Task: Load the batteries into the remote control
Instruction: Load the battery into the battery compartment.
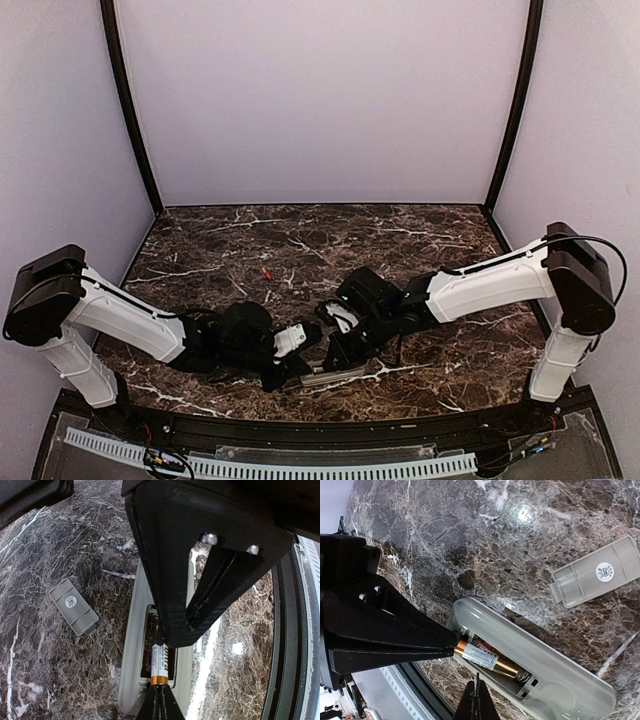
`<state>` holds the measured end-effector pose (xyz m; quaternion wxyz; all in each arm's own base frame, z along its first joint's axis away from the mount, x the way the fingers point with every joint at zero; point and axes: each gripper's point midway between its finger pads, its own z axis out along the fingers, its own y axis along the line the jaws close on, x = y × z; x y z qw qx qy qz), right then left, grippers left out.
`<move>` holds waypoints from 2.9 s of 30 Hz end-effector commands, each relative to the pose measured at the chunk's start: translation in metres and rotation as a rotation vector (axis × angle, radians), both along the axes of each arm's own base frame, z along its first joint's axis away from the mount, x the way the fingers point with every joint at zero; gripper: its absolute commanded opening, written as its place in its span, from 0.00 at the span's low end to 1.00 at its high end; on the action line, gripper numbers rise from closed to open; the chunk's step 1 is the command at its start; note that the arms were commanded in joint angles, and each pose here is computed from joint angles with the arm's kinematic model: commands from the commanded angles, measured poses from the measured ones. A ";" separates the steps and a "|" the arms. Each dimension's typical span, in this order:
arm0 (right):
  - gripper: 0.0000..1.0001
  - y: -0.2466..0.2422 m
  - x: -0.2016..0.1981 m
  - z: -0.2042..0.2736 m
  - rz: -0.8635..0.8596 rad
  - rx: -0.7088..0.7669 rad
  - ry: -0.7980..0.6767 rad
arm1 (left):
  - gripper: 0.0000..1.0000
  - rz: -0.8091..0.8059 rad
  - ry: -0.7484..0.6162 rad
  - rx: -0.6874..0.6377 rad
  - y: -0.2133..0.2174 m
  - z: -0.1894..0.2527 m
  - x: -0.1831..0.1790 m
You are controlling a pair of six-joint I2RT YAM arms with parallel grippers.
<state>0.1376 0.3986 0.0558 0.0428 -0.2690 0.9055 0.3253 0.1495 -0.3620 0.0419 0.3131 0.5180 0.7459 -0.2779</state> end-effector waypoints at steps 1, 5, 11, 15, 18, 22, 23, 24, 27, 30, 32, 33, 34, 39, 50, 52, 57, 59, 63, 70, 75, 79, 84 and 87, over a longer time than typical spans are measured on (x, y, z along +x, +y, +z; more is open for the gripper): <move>0.00 0.008 -0.006 0.004 0.047 0.017 0.007 | 0.03 -0.003 -0.001 0.007 0.002 -0.005 0.000; 0.00 0.007 -0.006 -0.004 0.052 -0.003 0.014 | 0.03 0.000 0.002 0.007 0.002 -0.006 0.000; 0.00 0.006 -0.007 -0.017 0.071 -0.039 0.021 | 0.03 0.000 0.002 0.009 0.002 -0.008 0.000; 0.00 0.004 -0.005 -0.019 0.067 -0.044 0.019 | 0.03 -0.001 0.002 0.012 0.002 -0.009 0.000; 0.00 0.001 -0.002 -0.022 0.057 -0.057 0.014 | 0.03 -0.002 0.004 0.019 0.002 -0.013 0.000; 0.00 -0.005 0.006 -0.027 0.038 -0.083 0.001 | 0.03 -0.004 0.004 0.025 0.002 -0.016 0.000; 0.00 -0.007 0.008 -0.027 0.032 -0.087 -0.003 | 0.03 -0.005 0.004 0.025 0.002 -0.016 0.000; 0.00 -0.007 0.009 -0.027 0.031 -0.091 -0.007 | 0.03 -0.006 0.005 0.028 0.002 -0.017 0.000; 0.00 -0.008 0.012 -0.029 0.034 -0.101 -0.016 | 0.03 -0.006 0.006 0.029 0.001 -0.018 0.000; 0.00 -0.009 0.013 -0.030 0.034 -0.113 -0.023 | 0.03 -0.010 0.008 0.032 0.001 -0.020 0.000; 0.00 -0.008 0.014 -0.027 0.040 -0.105 -0.028 | 0.03 -0.013 0.011 0.035 0.001 -0.021 -0.001; 0.00 -0.006 0.013 -0.024 0.050 -0.093 -0.031 | 0.03 -0.014 0.012 0.038 0.001 -0.023 -0.001; 0.00 -0.004 0.012 -0.019 0.059 -0.077 -0.031 | 0.03 -0.014 0.014 0.038 0.001 -0.023 -0.001; 0.00 -0.007 0.013 -0.004 0.061 -0.069 -0.054 | 0.03 -0.004 0.006 0.025 0.004 -0.016 -0.001; 0.02 -0.027 0.017 0.023 0.025 -0.057 -0.089 | 0.26 -0.033 -0.029 -0.021 -0.004 0.035 0.000; 0.03 -0.034 0.022 0.025 0.006 -0.058 -0.095 | 0.38 -0.049 -0.054 -0.014 -0.007 0.038 0.002; 0.07 -0.056 0.032 0.023 -0.056 -0.069 -0.098 | 0.53 -0.111 -0.069 0.069 -0.022 0.025 0.009; 0.08 -0.059 0.033 0.023 -0.069 -0.059 -0.098 | 0.55 -0.143 -0.067 0.084 -0.031 0.019 0.010; 0.09 -0.065 0.030 0.022 -0.074 -0.049 -0.094 | 0.56 -0.160 -0.049 0.098 -0.039 0.013 0.017; 0.10 -0.069 0.026 0.021 -0.085 -0.030 -0.096 | 0.54 -0.173 0.018 0.152 -0.030 -0.001 0.022; 0.10 -0.068 0.025 0.020 -0.074 -0.024 -0.093 | 0.50 -0.183 0.038 0.160 -0.033 -0.005 0.021; 0.10 -0.069 0.025 0.020 -0.073 -0.027 -0.100 | 0.50 -0.200 0.062 0.173 -0.033 -0.009 0.018; 0.10 -0.069 0.024 0.019 -0.070 -0.019 -0.098 | 0.50 -0.203 0.080 0.188 -0.036 -0.012 0.018; 0.10 -0.069 0.024 0.018 -0.070 -0.019 -0.097 | 0.48 -0.201 0.087 0.197 -0.035 -0.015 0.018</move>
